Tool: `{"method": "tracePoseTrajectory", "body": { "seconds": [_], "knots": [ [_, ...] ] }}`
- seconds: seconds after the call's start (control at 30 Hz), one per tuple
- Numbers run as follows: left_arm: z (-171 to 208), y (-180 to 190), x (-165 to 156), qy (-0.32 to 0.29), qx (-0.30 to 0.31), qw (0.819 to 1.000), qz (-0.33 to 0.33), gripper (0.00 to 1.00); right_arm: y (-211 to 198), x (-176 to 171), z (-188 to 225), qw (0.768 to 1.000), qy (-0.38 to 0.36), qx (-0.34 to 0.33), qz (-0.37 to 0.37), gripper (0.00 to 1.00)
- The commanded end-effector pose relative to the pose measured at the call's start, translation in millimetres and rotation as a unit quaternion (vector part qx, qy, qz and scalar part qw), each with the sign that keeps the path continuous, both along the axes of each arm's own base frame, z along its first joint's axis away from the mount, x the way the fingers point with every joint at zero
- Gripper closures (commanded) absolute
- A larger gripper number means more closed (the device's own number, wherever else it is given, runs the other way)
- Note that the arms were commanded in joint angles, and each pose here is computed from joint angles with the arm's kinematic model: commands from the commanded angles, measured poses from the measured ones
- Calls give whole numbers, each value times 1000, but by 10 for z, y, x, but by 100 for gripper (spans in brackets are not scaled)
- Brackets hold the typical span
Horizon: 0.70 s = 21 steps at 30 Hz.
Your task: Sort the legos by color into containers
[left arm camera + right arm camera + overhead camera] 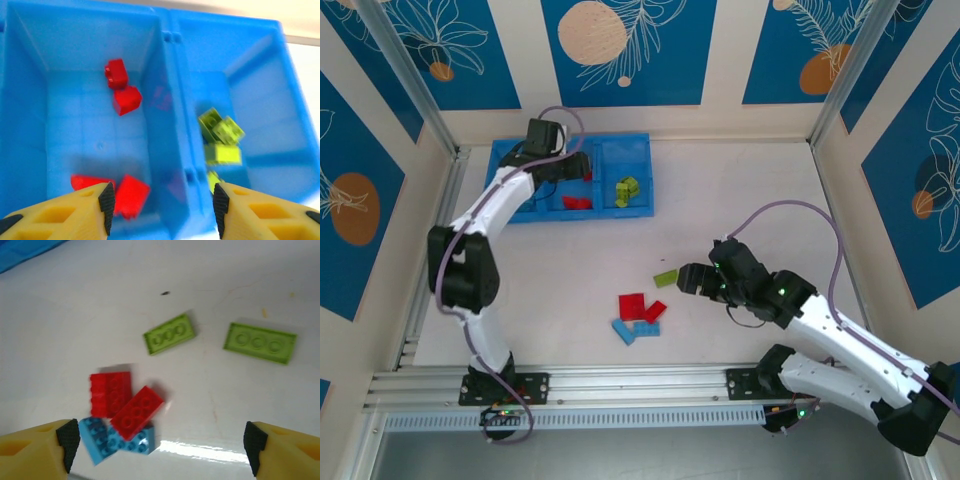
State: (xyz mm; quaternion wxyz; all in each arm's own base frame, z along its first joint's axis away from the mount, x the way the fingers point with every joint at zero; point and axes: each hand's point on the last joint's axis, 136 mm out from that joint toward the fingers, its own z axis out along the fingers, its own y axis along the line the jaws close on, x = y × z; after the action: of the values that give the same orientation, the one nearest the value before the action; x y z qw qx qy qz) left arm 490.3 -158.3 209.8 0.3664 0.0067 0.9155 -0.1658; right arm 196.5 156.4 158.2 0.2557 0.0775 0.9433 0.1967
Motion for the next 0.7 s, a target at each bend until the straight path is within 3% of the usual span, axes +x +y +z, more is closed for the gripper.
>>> {"method": "tracePoseTrajectory", "body": {
  "seconds": [0.0,0.17,0.27,0.33,0.43,0.53,0.67],
  "knots": [
    [677,-407,-629,-75,-43,993,-85,45,-271,150,-203,996,33,-52,-62,9],
    [624,-885,-1672,-128,-8,971,-203,45,-371,437,-502,991,73,-88,-67,4],
    [393,-1085,-2168,-148,4,950,-276,44,-356,613,-656,988,93,-102,-64,3],
    [228,-1163,-2442,-167,25,930,-327,38,-371,704,-782,985,110,-115,-71,3],
    [28,-1151,-2658,-193,50,910,-363,22,-323,752,-977,980,144,-119,-72,3],
    [-107,-1095,-2718,-215,53,904,-367,7,-285,745,-1139,974,172,-125,-75,3],
    [-176,-1034,-2728,-231,51,904,-355,0,-316,658,-1299,966,199,-138,-89,5]
  ]
}}
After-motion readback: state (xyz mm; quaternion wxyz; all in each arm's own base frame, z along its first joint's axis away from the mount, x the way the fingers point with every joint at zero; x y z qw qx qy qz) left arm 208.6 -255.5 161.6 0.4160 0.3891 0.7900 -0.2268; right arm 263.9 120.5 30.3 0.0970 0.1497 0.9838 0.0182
